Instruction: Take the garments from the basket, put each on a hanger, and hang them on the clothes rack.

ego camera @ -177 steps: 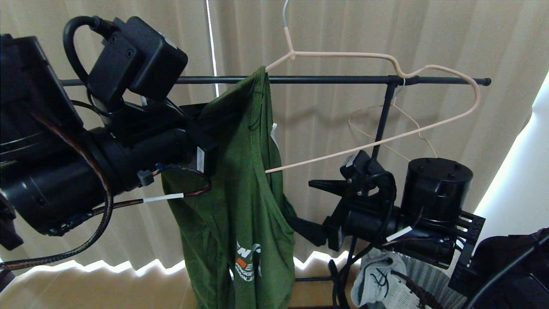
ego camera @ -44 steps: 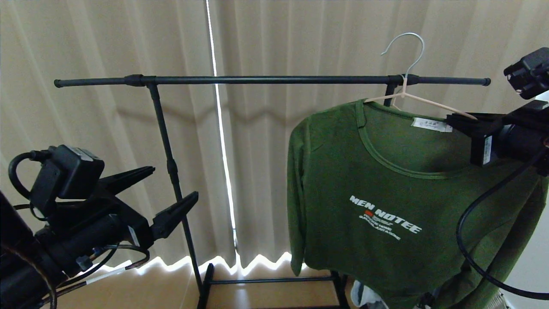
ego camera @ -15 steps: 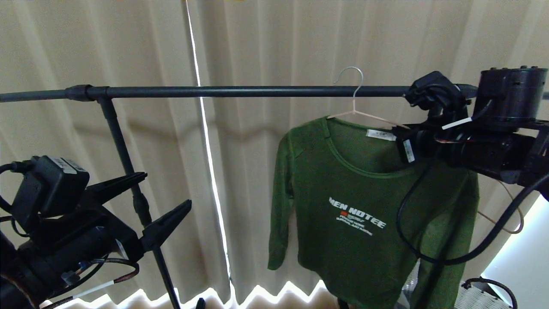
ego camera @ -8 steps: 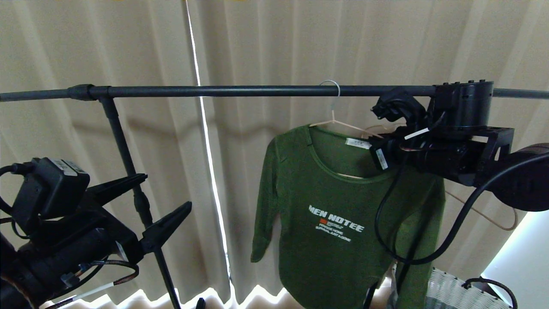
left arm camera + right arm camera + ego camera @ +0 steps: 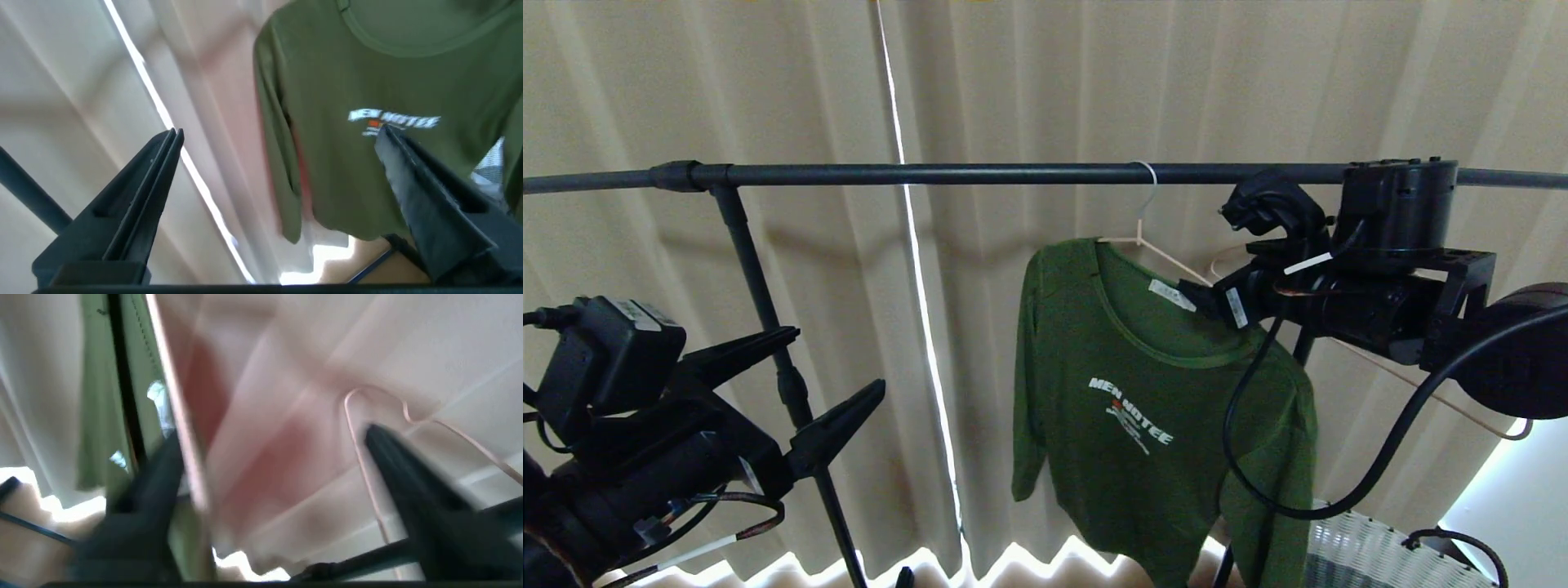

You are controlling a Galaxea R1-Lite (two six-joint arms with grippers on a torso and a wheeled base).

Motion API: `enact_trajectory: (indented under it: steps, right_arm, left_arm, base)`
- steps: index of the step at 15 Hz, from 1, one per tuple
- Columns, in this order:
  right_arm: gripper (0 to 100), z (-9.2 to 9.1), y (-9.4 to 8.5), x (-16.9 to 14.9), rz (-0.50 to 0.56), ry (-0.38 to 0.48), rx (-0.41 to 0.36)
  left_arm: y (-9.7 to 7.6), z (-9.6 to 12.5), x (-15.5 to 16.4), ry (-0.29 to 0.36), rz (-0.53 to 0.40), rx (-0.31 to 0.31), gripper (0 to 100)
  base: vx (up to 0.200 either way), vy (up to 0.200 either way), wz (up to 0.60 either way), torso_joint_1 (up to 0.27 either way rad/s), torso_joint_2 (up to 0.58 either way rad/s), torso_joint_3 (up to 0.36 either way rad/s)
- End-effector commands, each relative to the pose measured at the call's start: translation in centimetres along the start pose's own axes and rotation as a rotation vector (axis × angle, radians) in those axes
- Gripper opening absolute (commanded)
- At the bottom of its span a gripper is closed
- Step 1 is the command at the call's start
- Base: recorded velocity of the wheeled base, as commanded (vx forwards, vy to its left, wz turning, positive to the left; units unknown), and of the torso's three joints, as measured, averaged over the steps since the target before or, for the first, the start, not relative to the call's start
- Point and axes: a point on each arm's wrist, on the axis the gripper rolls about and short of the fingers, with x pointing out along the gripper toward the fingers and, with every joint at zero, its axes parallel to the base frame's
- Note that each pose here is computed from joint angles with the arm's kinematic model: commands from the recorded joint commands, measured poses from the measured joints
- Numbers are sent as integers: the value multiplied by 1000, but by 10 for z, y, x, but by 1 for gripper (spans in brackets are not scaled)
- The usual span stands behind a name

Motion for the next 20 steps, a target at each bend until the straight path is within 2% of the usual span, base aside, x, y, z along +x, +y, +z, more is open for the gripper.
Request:
enact_trajectory:
  steps: [1, 6, 10, 12, 14, 17, 20]
  right_arm:
    - [100, 2, 1, -10, 5, -26, 14]
    - [100, -9, -4, -51, 9, -64, 46]
    - [100, -23, -8, -87, 91, -108, 46]
    - [100, -30, -12, -108, 84, -121, 48]
    - [100, -46, -24, -137, 36, -113, 55]
    - [100, -71, -45, -167, -88, -79, 82]
    - [100, -102, -46, -183, -143, -26, 100]
  left_arm:
    - [2, 0, 0, 0, 9, 0, 100]
    - [2, 1, -2, -5, 15, 1, 100]
    - [7, 0, -2, 1, 38, 0, 100]
    - [10, -2, -4, 11, 62, 1, 100]
    - [16, -6, -10, 23, 106, 0, 100]
    - [16, -12, -24, 40, 134, -1, 100]
    - [24, -15, -43, 45, 235, 70, 100]
  base:
    - [0, 0, 0, 0, 0, 0]
    - [0, 0, 0, 0, 0, 0]
    - [0, 0, 0, 0, 0, 0]
    - [0, 0, 0, 0, 0, 0]
    - [-100, 0, 0, -4, 1, 1]
    - [-200, 0, 0, 9, 6, 1]
    - [-200, 0, 0, -10, -1, 6]
